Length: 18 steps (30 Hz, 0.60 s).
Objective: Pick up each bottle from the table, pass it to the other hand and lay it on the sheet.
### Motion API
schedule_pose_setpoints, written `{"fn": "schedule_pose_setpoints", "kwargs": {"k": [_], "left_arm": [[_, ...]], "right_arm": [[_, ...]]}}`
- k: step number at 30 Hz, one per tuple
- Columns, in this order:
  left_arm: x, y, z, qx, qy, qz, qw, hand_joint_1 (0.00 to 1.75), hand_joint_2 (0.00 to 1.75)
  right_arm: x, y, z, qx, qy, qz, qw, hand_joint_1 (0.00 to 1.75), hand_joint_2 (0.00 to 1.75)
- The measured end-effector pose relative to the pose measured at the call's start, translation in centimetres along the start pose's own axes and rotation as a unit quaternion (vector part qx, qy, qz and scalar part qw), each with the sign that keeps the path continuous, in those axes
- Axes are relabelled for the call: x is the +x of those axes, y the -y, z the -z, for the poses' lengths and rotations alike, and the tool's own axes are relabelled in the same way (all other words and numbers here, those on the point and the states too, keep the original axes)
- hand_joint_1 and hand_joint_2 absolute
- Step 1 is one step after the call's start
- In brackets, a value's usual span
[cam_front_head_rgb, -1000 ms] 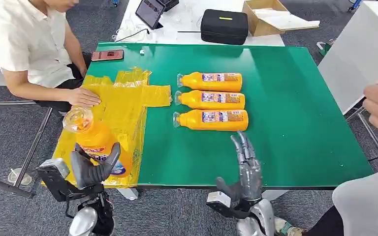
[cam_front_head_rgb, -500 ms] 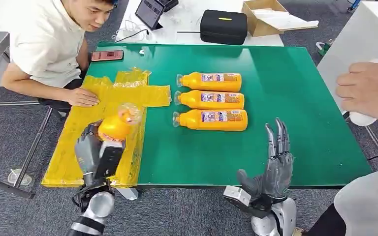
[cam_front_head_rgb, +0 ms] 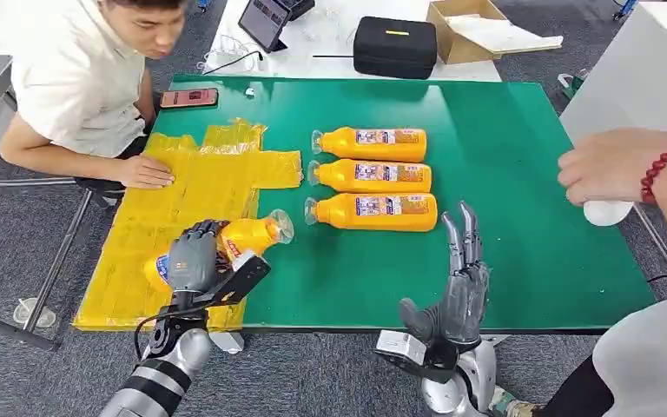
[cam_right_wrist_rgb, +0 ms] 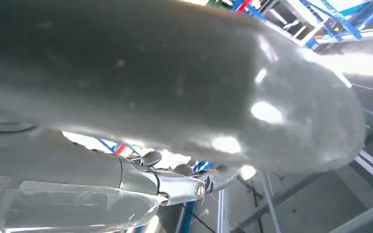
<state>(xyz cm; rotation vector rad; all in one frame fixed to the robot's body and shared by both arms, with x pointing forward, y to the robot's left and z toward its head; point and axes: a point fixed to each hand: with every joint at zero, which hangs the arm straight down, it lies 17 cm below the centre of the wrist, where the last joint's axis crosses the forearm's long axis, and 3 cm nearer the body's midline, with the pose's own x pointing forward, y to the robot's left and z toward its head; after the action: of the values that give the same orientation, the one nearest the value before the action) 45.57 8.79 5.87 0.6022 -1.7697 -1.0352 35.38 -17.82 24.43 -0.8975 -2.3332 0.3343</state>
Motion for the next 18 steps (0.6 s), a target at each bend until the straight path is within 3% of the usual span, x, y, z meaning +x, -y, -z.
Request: {"fn": "schedule_pose_setpoints", "kwargs": {"k": [1,2,3,5,6,9,11,18], "left_arm": [[-0.3,0.6,-0.1,-0.015,-0.001,0.002,1.0,1.43,1.75],[-0.5,1.1,-0.1,-0.029,-0.001,0.006,1.0,1.15,1.75],[-0.9,1.6,-0.2,-0.043,-0.003,0.011,0.999,0.68,1.75],[-1.8,2.3,-0.3,-0.069,-0.007,0.025,0.997,0.65,1.75],[-2.3,2.8,-0.4,-0.083,-0.011,0.032,0.996,0.49,1.75],[-3.8,3.8,-0.9,-0.116,-0.019,0.045,0.992,0.37,1.75],[-4.7,4.3,-0.9,-0.142,-0.023,0.054,0.988,0.14,1.75],[-6.9,5.0,-1.6,-0.188,-0.033,0.068,0.979,0.14,1.75]], "right_arm": [[0.1,-0.1,0.0,-0.001,-0.001,0.005,1.0,0.0,0.0],[0.2,-0.3,0.1,-0.001,-0.002,0.011,1.0,0.0,0.0],[0.3,-0.4,0.1,-0.001,-0.001,0.015,1.0,0.0,0.0],[0.4,-0.6,0.2,-0.002,-0.003,0.024,1.0,0.0,0.0],[0.3,-0.7,0.2,-0.003,-0.005,0.03,1.0,0.0,0.0],[0.3,-1.0,0.4,-0.004,-0.009,0.042,0.999,0.0,0.0],[0.3,-1.3,0.6,-0.004,-0.009,0.05,0.999,0.0,0.0],[0.7,-2.1,0.6,0.003,-0.006,0.067,0.998,0.0,0.0]]}}
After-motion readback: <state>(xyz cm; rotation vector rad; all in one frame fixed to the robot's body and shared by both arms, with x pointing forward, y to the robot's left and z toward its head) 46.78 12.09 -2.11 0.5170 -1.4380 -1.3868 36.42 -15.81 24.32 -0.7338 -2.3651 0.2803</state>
